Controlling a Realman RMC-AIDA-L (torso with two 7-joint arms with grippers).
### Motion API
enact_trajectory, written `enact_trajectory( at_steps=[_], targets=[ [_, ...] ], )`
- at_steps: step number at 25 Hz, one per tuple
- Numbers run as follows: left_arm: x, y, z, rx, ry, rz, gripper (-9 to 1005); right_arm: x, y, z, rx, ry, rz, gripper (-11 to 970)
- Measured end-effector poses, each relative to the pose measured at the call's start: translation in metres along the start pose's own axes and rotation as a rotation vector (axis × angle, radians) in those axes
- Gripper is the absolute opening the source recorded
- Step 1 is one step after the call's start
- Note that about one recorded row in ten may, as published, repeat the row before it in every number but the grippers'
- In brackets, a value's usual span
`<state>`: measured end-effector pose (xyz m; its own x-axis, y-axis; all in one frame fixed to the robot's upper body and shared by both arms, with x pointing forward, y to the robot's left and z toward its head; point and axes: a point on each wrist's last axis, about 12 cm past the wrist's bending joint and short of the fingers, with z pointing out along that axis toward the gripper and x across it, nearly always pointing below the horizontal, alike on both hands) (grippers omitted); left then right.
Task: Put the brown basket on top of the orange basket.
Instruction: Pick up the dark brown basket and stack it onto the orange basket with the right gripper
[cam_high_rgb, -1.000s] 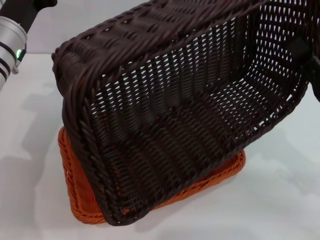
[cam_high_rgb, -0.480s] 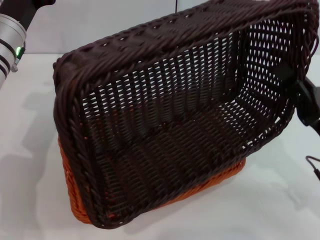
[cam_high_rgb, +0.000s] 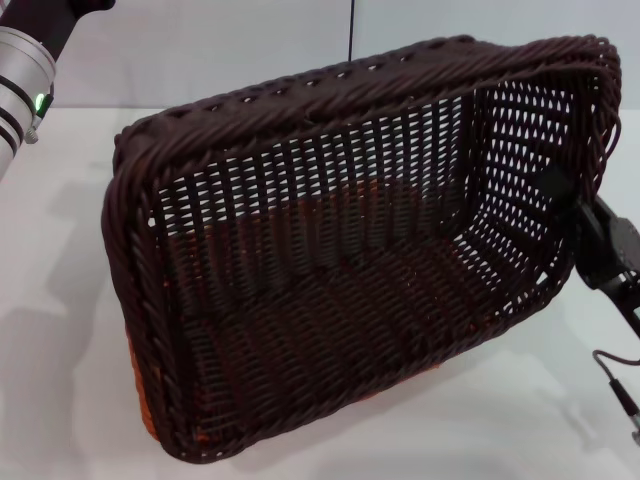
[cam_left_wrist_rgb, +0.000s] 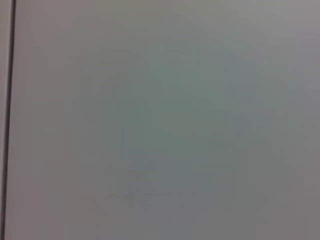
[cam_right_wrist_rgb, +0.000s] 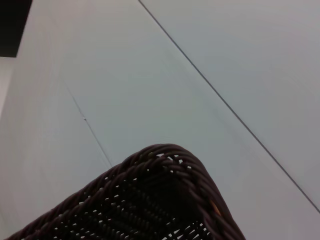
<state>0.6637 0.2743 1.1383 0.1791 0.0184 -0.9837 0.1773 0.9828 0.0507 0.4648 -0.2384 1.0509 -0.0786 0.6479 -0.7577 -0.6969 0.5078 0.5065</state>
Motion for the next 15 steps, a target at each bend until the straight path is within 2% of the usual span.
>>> enact_trajectory(
  at_steps=[6, 15],
  targets=[
    [0.0, 0.0, 0.0, 0.002, 0.0, 0.002, 860, 0.012, 0.006, -0.004, 0.037, 0.017, 0.021, 180],
    [0.0, -0.001, 0.0, 0.008, 0.002, 0.005, 860, 0.021, 0.003, -0.014, 0.118, 0.061, 0.042, 182]
  ],
)
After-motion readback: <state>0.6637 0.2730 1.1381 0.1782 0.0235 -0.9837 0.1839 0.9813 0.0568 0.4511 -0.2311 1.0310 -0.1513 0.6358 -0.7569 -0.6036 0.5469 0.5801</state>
